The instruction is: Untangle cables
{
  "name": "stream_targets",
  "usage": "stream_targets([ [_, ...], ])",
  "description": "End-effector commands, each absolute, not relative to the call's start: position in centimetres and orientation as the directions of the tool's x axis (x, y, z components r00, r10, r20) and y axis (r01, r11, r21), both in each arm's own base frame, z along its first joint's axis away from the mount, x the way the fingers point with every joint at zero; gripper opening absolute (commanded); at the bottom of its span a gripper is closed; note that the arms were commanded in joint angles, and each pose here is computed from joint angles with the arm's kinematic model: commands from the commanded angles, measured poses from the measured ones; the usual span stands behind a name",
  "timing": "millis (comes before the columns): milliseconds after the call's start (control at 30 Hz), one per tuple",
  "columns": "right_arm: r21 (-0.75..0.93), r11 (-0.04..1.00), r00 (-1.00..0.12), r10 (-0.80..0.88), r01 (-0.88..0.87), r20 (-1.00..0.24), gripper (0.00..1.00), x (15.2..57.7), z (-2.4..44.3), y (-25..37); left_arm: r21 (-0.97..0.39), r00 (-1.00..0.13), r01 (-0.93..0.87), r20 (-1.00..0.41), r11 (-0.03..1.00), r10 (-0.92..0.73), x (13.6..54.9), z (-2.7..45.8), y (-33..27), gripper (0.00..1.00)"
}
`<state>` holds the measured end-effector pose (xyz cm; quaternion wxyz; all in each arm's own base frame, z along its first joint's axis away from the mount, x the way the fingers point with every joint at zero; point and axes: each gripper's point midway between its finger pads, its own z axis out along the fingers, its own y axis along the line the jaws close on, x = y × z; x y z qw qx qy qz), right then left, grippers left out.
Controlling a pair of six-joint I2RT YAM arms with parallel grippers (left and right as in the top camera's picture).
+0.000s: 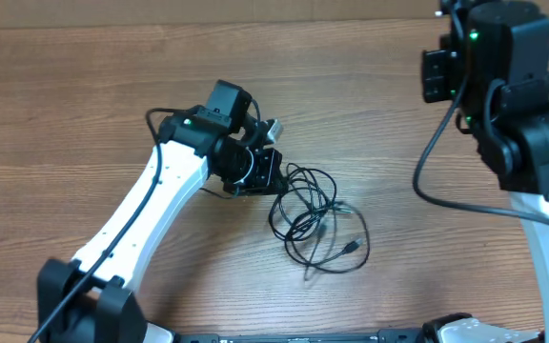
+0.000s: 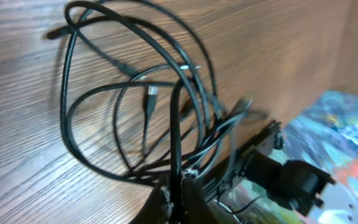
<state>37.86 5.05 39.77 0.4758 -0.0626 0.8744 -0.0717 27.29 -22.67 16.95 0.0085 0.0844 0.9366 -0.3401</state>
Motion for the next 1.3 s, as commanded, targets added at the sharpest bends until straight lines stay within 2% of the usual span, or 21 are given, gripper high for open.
stream_targets([
  [0,-0.136,0.980,-0.536,-0.195,-0.148,-0.821,0.27,37.6,39.9,6.4,-0.670,-0.960,0.278,-0.225,0.688,0.170,27.1,21.6,-22.6,0.04],
  [100,-0.084,0.939,-0.540,-0.263,-0.332,-0.800,0.50,36.5,38.9,9.3,-0.649,-0.939,0.320,-0.316,0.690,0.138,27.7,24.3,-21.8,0.04],
  [133,-0.055,0.929,-0.547,-0.263,-0.366,-0.795,0.63,36.2,38.7,10.0,-0.635,-0.928,0.333,-0.351,0.697,0.124,28.0,25.3,-21.3,0.04],
  [200,0.004,0.902,-0.561,-0.264,-0.431,-0.784,0.68,35.5,38.1,11.4,-0.610,-0.906,0.354,-0.410,0.709,0.100,28.4,27.1,-20.6,0.04],
  [400,0.178,0.809,-0.629,-0.276,-0.561,-0.727,0.69,33.4,36.1,14.7,-0.569,-0.868,0.384,-0.492,0.728,0.073,28.5,31.0,-19.3,0.04],
  [533,0.248,0.692,-0.614,-0.348,-0.678,-0.708,0.69,31.8,35.2,16.9,-0.557,-0.855,0.393,-0.513,0.732,0.069,28.4,32.4,-19.1,0.04],
  [633,0.294,0.641,-0.617,-0.362,-0.709,-0.698,0.69,31.3,34.7,18.0,-0.554,-0.844,0.405,-0.532,0.727,0.065,28.4,33.4,-19.1,0.04],
  [1267,0.413,0.502,-0.641,-0.470,-0.760,-0.607,0.69,28.9,27.8,23.6,-0.508,-0.791,0.366,-0.611,0.780,-0.026,30.2,36.7,-17.2,0.04],
])
